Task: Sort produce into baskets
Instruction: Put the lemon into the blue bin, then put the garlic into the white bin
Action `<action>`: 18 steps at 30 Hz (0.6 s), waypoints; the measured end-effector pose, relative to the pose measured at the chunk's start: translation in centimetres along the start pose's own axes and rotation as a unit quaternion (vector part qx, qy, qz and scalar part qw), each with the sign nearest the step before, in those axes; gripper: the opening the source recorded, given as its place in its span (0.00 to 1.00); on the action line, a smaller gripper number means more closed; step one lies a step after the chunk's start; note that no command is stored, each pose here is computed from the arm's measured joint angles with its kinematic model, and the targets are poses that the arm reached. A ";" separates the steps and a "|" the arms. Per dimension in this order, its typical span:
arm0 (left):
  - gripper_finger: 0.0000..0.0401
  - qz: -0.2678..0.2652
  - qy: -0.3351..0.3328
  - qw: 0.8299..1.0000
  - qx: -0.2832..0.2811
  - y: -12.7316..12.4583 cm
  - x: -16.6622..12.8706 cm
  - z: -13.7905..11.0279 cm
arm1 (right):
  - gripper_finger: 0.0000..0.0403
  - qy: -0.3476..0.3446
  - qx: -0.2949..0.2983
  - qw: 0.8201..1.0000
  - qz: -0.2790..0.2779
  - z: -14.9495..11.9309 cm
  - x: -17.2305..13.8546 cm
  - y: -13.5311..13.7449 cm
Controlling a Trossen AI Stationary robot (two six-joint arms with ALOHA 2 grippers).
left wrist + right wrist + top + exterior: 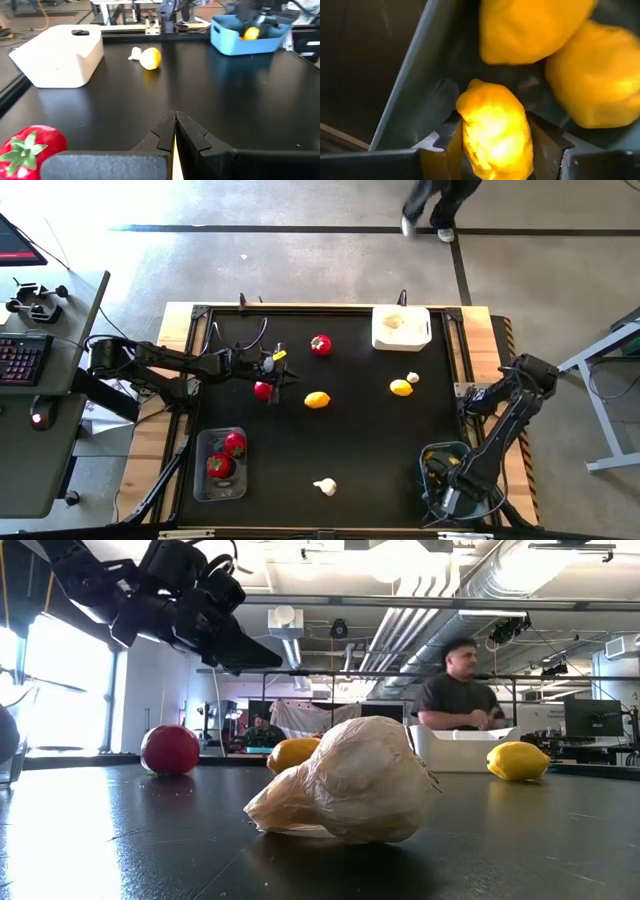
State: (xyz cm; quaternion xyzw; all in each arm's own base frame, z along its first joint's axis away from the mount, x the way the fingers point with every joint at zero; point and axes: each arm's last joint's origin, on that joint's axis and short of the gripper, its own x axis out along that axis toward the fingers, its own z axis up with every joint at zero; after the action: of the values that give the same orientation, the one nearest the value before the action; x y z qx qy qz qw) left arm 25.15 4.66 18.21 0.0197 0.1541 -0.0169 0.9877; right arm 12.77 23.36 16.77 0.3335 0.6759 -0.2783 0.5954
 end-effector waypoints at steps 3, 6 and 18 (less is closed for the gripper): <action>0.00 0.014 0.001 1.000 0.000 0.1 0.0 0.0 | 0.46 -0.001 -0.023 1.000 -0.006 0.3 -0.8 0.5; 0.00 0.015 0.001 1.000 0.000 0.1 0.0 0.0 | 0.56 -0.008 -0.035 0.999 -0.021 0.9 -2.3 1.1; 0.00 0.030 0.007 0.999 -0.025 0.9 -0.3 -0.4 | 0.68 -0.032 -0.040 0.999 0.006 6.2 -9.6 1.1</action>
State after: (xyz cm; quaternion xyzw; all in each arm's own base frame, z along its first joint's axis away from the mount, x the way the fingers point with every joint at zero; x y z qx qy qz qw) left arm 24.82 5.56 17.93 -0.0002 0.1610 0.0163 0.9868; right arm 18.13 18.15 25.50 0.3046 0.6649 -0.2584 0.6311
